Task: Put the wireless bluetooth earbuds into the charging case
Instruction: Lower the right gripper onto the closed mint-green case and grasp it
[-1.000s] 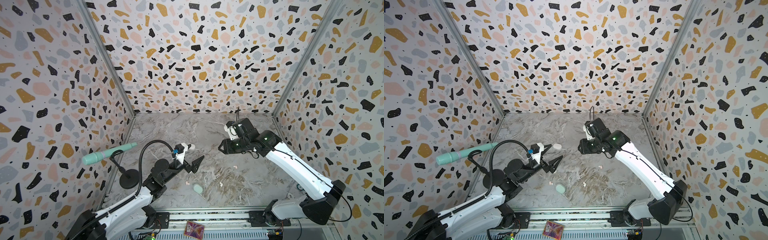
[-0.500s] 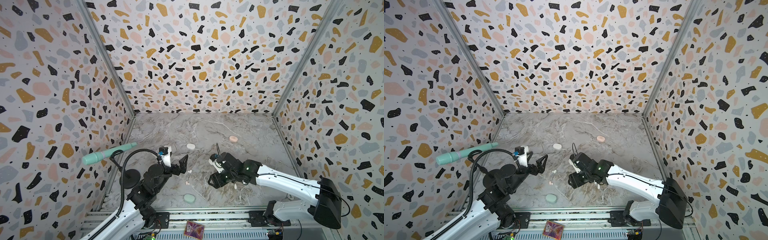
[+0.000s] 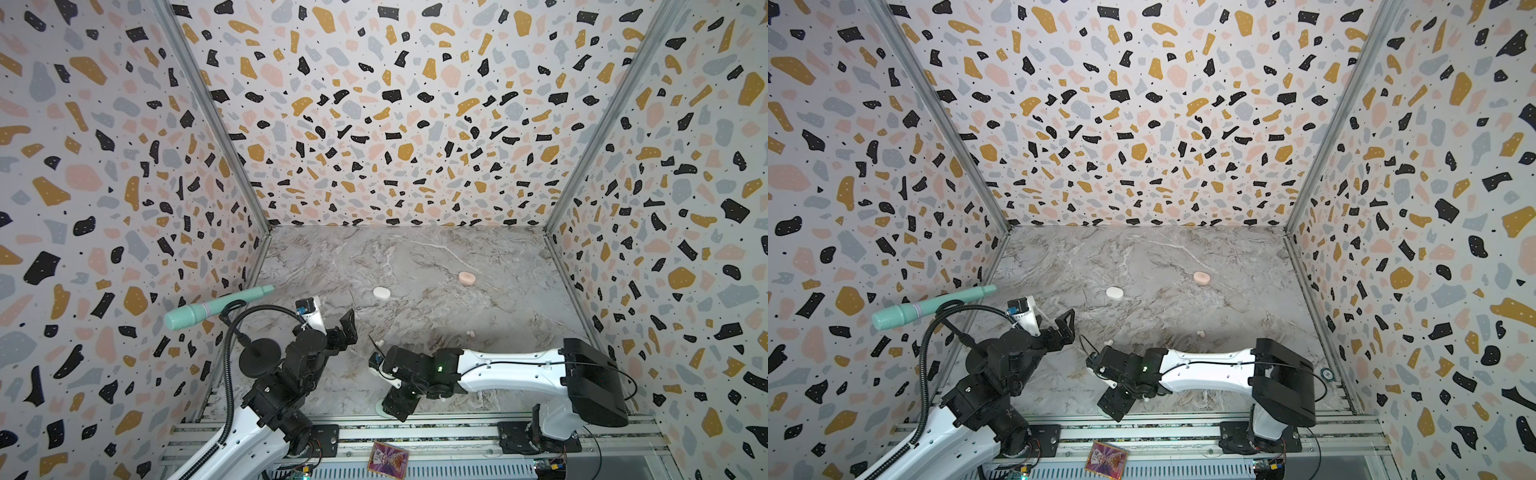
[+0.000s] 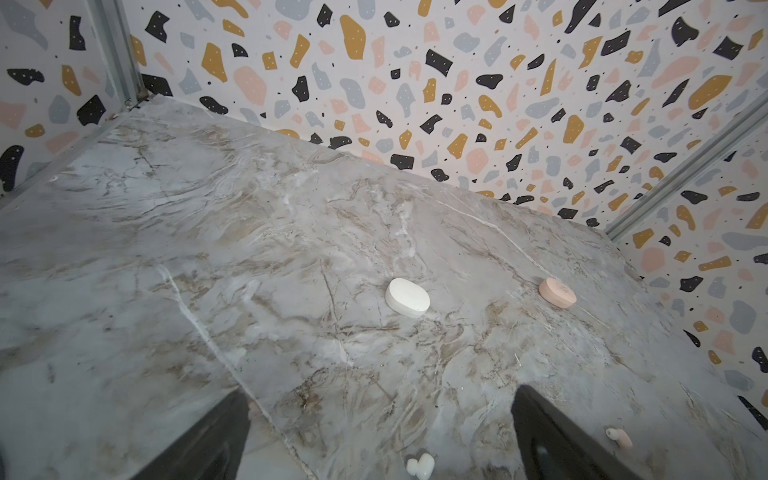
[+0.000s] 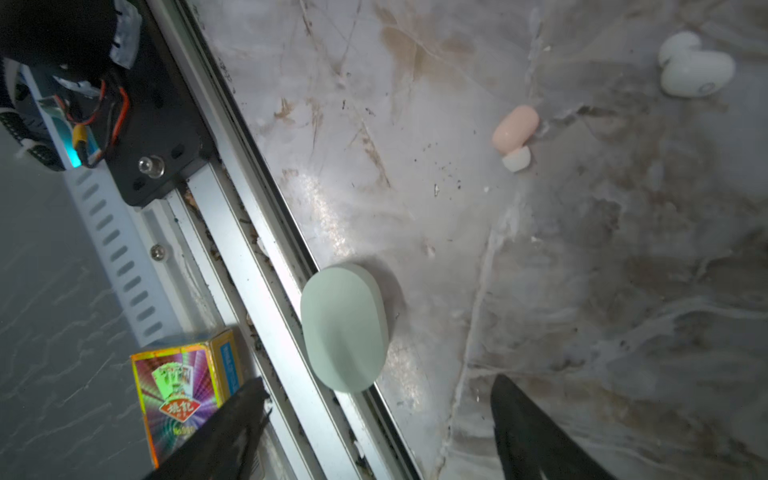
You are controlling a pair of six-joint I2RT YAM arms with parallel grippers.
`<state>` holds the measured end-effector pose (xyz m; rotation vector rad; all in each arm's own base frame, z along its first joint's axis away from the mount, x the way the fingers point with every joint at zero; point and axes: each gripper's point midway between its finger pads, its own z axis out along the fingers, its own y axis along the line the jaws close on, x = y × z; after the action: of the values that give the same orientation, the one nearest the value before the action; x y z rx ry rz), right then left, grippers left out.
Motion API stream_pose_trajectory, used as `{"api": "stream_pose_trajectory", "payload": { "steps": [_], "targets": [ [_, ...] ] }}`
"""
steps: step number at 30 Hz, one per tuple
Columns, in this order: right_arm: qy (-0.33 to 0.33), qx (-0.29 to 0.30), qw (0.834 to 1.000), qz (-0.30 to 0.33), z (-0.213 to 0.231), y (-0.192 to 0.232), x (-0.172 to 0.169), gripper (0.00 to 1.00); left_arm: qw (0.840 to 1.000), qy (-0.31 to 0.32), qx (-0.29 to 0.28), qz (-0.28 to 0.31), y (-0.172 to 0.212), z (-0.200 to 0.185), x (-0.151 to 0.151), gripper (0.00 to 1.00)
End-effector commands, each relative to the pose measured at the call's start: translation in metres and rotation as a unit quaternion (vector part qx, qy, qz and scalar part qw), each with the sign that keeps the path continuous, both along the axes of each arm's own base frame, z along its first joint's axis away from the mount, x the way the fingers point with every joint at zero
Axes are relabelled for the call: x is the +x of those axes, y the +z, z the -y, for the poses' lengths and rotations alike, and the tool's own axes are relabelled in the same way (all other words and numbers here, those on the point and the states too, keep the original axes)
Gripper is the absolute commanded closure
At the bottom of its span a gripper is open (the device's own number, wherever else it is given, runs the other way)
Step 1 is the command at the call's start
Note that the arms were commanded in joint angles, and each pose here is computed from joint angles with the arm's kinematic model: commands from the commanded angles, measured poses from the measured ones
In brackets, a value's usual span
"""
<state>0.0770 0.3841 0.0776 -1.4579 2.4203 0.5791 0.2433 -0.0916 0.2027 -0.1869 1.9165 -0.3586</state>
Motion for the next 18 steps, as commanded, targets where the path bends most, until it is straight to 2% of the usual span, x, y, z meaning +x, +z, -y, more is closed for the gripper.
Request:
{"api": "stream_pose_trajectory", "payload": {
  "steps": [1, 14, 18],
  "targets": [
    [0.026, -0.025, 0.999, 0.015, 0.002, 0.001, -0.003, 0.13, 0.999, 0.027, -0.015, 0.016, 0.018, -0.011, -0.002, 0.00],
    [0.075, -0.073, 0.994, 0.018, -0.009, -0.031, -0.022, 0.17, 0.997, 0.070, 0.022, -0.007, 0.000, -0.027, 0.002, 0.00],
    [0.066, -0.086, 0.994, 0.029, -0.008, -0.036, -0.017, 0.27, 0.997, 0.077, 0.021, -0.010, -0.006, -0.030, 0.004, 0.00]
  ]
}}
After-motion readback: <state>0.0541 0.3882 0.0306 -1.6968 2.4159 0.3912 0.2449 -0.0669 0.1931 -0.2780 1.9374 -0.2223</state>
